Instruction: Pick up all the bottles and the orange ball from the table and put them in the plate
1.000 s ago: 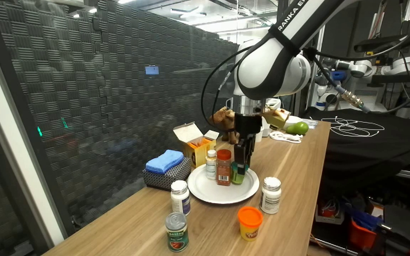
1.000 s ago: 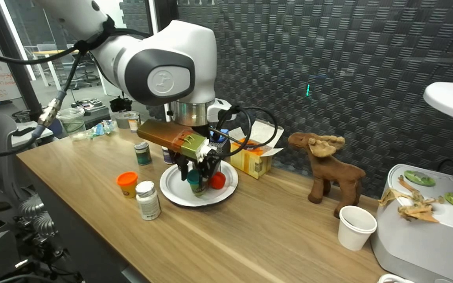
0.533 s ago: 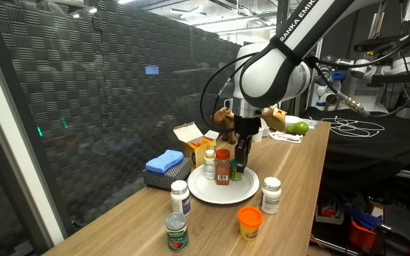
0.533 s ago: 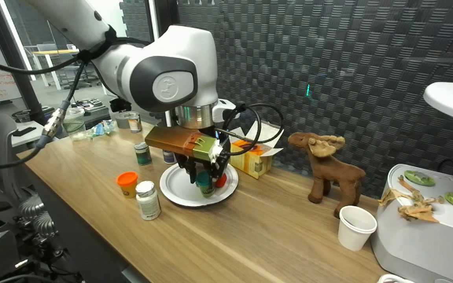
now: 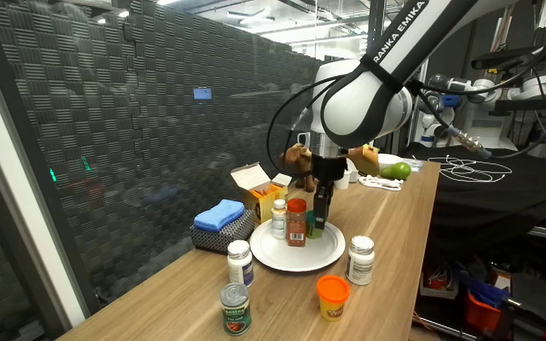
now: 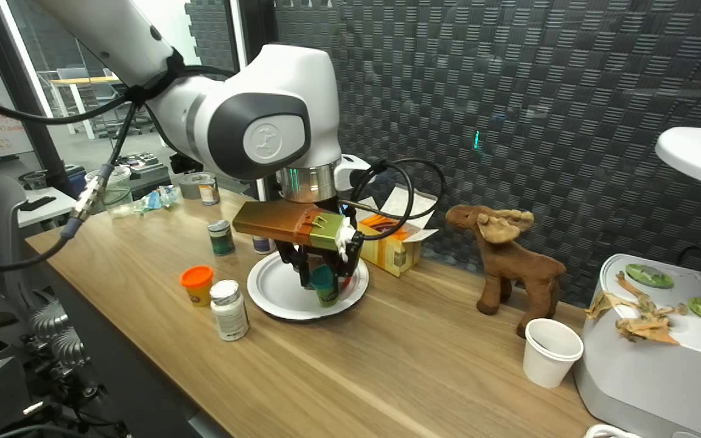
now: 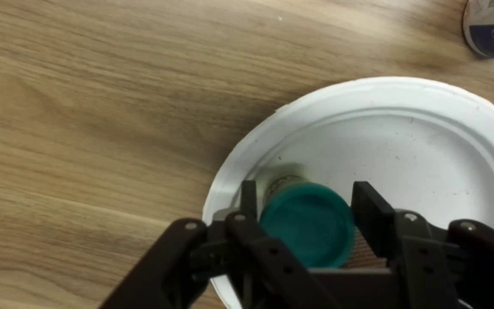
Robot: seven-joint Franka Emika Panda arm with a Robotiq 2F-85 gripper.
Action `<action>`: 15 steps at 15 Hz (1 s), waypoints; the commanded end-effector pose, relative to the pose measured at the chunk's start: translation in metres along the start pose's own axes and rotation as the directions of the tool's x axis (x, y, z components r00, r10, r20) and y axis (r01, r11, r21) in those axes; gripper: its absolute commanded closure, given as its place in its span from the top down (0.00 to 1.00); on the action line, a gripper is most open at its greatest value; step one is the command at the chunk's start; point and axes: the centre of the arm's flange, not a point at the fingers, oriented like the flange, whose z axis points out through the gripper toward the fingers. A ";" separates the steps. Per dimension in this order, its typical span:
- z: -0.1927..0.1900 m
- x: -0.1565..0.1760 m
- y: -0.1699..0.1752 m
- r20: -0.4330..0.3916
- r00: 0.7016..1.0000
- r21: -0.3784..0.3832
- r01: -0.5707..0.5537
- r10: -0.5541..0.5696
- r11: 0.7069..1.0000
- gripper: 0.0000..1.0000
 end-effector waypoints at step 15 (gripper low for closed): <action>-0.095 -0.076 -0.046 0.053 0.976 -0.021 -0.212 0.213 0.977 1.00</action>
